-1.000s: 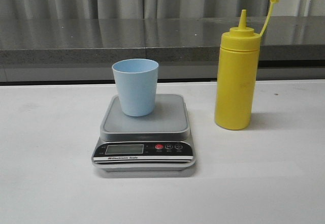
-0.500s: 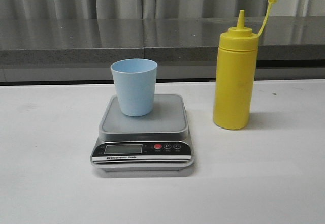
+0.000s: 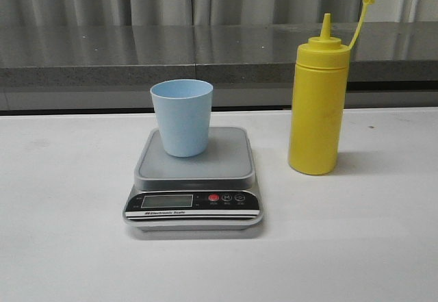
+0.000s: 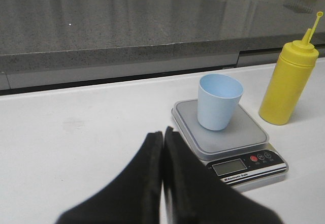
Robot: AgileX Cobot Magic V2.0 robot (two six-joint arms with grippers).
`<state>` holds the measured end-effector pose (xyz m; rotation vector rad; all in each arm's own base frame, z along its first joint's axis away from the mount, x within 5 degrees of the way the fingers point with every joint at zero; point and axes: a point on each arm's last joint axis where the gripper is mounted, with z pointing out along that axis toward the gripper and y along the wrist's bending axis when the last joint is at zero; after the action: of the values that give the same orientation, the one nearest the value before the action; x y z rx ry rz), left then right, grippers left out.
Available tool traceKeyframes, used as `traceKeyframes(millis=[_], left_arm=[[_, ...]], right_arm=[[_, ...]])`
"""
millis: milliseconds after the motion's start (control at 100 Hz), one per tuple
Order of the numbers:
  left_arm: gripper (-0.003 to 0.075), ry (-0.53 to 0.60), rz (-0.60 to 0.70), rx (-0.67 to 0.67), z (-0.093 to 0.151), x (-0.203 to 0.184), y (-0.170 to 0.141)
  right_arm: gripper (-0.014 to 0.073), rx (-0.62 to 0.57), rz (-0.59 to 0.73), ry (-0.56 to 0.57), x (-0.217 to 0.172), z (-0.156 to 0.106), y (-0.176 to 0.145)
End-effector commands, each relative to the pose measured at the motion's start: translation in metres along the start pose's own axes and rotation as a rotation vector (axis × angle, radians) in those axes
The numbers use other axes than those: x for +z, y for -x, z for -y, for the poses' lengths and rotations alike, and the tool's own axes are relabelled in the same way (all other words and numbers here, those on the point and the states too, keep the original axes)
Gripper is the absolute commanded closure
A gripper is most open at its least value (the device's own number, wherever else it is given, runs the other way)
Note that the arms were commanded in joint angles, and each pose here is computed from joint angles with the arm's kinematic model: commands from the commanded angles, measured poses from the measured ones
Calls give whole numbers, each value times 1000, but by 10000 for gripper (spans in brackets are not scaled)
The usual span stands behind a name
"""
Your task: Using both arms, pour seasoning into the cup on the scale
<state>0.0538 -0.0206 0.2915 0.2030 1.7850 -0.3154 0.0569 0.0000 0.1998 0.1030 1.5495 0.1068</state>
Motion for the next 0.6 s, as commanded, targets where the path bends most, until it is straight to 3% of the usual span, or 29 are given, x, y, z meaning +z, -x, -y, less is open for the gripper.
traceKeyframes(millis=[0, 590], left_arm=[[741, -3, 98, -13, 1, -2, 15], [741, -3, 98, -13, 1, -2, 15]], right_arm=[[653, -18, 130, 13, -3, -2, 15], [653, -18, 144, 15, -4, -2, 17]])
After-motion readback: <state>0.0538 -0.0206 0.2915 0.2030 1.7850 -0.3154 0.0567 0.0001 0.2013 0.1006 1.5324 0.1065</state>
